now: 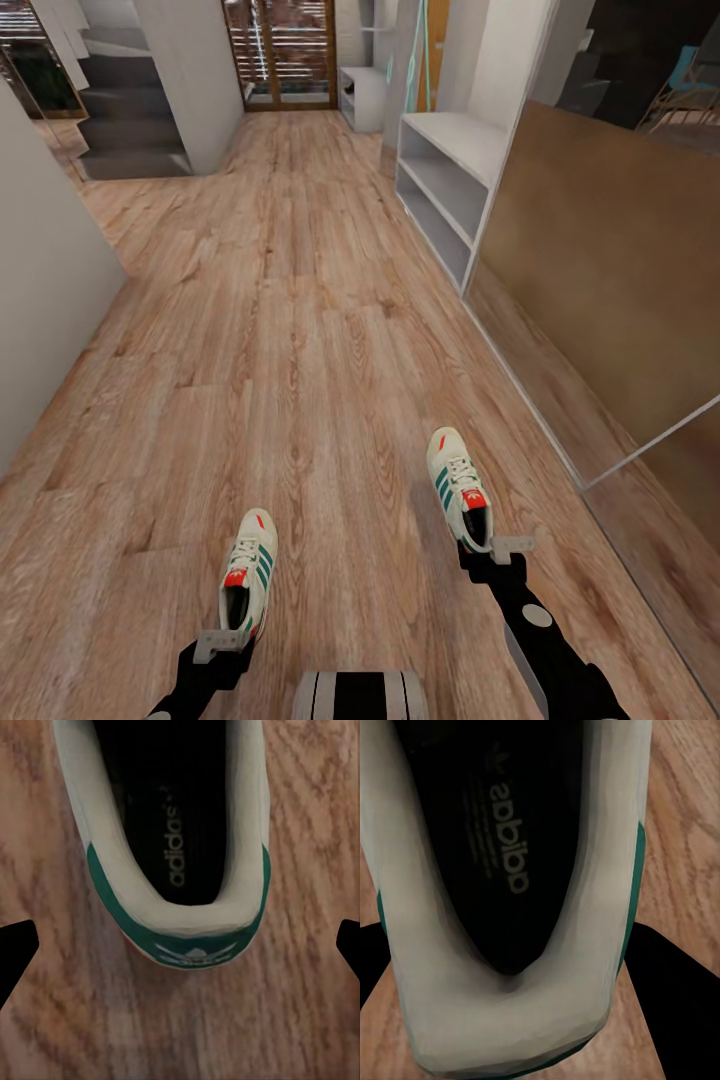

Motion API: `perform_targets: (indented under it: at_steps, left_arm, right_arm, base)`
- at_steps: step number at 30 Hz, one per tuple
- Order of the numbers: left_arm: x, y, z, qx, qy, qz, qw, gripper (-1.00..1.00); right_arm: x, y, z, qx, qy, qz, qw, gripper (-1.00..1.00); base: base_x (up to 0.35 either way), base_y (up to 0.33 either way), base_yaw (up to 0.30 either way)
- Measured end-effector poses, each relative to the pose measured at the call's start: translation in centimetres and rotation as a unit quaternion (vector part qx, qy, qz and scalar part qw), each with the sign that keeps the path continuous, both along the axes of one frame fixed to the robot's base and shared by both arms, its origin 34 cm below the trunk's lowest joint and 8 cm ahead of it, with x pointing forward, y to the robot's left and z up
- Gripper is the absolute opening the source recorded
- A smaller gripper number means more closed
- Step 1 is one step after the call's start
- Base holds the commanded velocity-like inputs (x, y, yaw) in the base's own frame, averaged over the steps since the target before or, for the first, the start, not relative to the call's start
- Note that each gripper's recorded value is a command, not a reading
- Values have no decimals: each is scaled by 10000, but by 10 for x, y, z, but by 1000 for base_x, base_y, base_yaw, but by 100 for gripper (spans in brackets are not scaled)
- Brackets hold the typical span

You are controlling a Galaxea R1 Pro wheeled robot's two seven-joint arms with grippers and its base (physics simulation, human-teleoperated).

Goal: Pick up the two gym shoes and the two sandals from the corridor floor and place them onto the hallstand (shoe rack) in the corridor, making sure they are on the rack and not on the floor. Arrange them so the two gym shoes are next to each other and the two sandals are next to each other.

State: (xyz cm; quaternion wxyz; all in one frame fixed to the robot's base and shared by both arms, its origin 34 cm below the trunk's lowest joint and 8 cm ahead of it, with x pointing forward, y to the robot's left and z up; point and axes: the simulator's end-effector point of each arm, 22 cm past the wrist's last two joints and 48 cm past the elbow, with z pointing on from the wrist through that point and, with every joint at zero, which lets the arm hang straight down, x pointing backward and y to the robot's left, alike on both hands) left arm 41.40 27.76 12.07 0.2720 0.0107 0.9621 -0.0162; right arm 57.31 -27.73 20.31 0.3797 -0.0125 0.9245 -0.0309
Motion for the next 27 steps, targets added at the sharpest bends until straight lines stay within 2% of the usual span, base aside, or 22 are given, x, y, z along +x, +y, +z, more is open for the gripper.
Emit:
perform_targets:
  at_steps: [6, 10, 14, 27]
  left_arm:
    - [-7, 1, -6, 5, 68, 22, 10000, 100]
    - [-1, 2, -4, 24, -190, -1, 9998, 100]
    - [0, 1, -2, 18, -265, -5, 9996, 100]
    - [-10, 2, -11, 23, -153, -11, 9999, 100]
  right_arm:
    - [-6, 0, -11, -1, 106, 3, 9999, -100]
    - [-10, 0, -17, -8, 169, 10, 9999, -100]
    - [-10, 0, -17, -11, 168, 12, 9999, -100]
    - [-20, 0, -31, -12, 309, 13, 9995, -100]
  base:
    - [0, 0, 0]
    - [0, 0, 0]
    - [0, 0, 0]
    - [0, 0, 0]
